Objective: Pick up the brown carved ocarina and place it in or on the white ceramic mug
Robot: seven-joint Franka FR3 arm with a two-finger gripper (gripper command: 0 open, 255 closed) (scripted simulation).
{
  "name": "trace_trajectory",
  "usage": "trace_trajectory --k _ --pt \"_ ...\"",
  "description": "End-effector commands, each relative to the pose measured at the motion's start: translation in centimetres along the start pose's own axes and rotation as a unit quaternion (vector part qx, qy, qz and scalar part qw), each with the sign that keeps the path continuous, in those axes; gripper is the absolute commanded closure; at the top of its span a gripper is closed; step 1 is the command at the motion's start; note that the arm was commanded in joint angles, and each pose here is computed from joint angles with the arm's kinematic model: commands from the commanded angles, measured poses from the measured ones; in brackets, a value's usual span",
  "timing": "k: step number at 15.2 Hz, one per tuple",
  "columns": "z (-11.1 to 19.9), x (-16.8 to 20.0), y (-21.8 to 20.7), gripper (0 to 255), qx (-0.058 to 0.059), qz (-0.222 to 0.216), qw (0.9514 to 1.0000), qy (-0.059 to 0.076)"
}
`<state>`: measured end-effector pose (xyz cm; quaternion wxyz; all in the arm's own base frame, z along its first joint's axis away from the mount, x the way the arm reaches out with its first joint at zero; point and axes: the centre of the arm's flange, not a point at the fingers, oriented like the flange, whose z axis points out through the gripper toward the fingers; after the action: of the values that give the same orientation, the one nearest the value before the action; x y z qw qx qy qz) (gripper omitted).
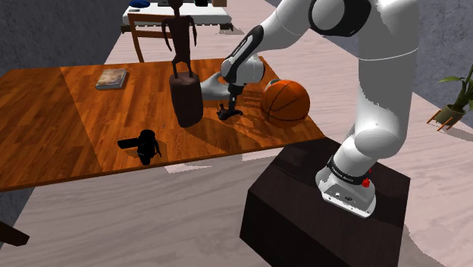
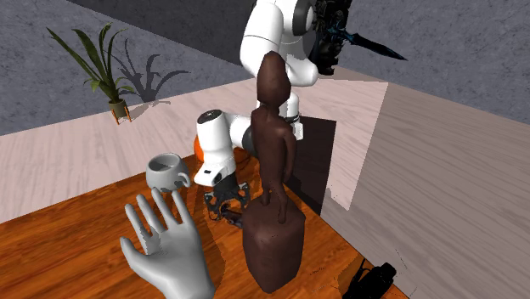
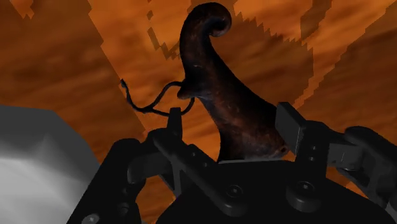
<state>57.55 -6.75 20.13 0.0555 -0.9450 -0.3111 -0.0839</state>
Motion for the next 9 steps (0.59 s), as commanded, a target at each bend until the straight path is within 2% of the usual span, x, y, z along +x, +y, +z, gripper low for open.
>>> trace_trajectory --k 1,5,6,7,8,9 --pt "-0.1 -0.2 -0.6 255 0.008 0.000 0.9999 -0.008" --pt "-2.2 0.2 -0.7 255 0.008 0.000 0.9999 -0.008" --pt "-1.8 0.1 -0.6 255 0.007 0.000 1.0000 -0.007" --pt "-1.8 0.1 -0.6 0 0.007 0.000 1.0000 -0.007" --pt "-1.4 -1.7 -3.6 0 -0.101 -0.054 0.9934 0.003" --pt "-0.8 -3.1 -5.5 0 -0.178 -0.092 0.9798 0.009"
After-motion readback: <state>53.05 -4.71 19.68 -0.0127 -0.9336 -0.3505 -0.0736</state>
